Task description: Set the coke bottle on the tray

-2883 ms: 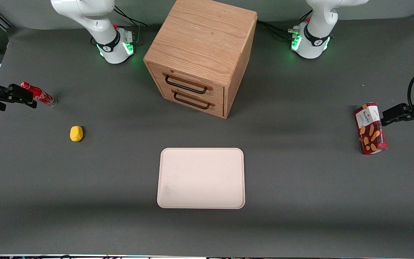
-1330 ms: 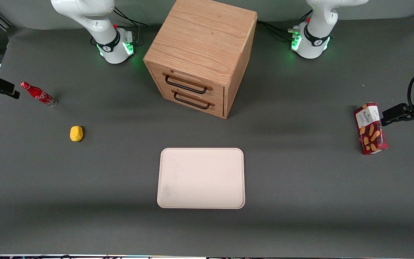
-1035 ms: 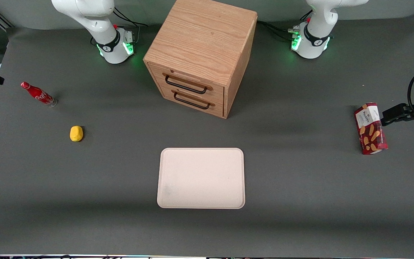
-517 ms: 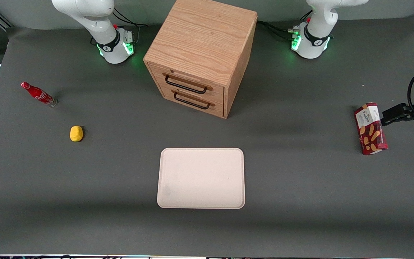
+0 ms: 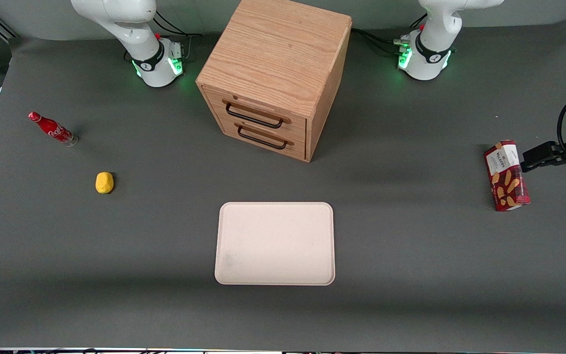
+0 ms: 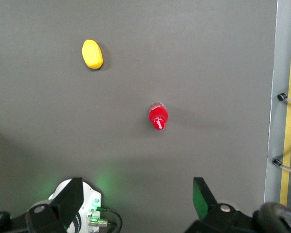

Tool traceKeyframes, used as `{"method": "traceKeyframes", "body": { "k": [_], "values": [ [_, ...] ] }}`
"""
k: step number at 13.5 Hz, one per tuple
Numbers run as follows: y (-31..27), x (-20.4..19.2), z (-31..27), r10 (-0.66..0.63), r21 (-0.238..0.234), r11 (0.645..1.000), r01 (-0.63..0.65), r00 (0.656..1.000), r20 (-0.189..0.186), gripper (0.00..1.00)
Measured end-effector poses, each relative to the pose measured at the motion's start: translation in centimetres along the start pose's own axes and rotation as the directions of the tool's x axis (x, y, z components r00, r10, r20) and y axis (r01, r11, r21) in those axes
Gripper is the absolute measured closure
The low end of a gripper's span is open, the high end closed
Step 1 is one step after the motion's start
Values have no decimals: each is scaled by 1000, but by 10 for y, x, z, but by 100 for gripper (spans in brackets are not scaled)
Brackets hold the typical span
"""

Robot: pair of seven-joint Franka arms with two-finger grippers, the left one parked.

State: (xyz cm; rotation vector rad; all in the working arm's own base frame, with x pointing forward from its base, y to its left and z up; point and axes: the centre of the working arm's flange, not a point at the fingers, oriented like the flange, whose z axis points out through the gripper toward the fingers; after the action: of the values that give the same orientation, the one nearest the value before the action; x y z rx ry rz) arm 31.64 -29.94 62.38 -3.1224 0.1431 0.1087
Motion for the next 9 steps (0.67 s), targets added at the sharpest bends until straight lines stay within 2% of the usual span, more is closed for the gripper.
{"method": "traceKeyframes", "body": {
  "k": [4, 9],
  "values": [
    [-2, -6, 17, -10, 14, 1000, 10, 1000, -5, 0],
    [5, 7, 77, -27, 11, 1000, 28, 999, -38, 0]
  ]
}}
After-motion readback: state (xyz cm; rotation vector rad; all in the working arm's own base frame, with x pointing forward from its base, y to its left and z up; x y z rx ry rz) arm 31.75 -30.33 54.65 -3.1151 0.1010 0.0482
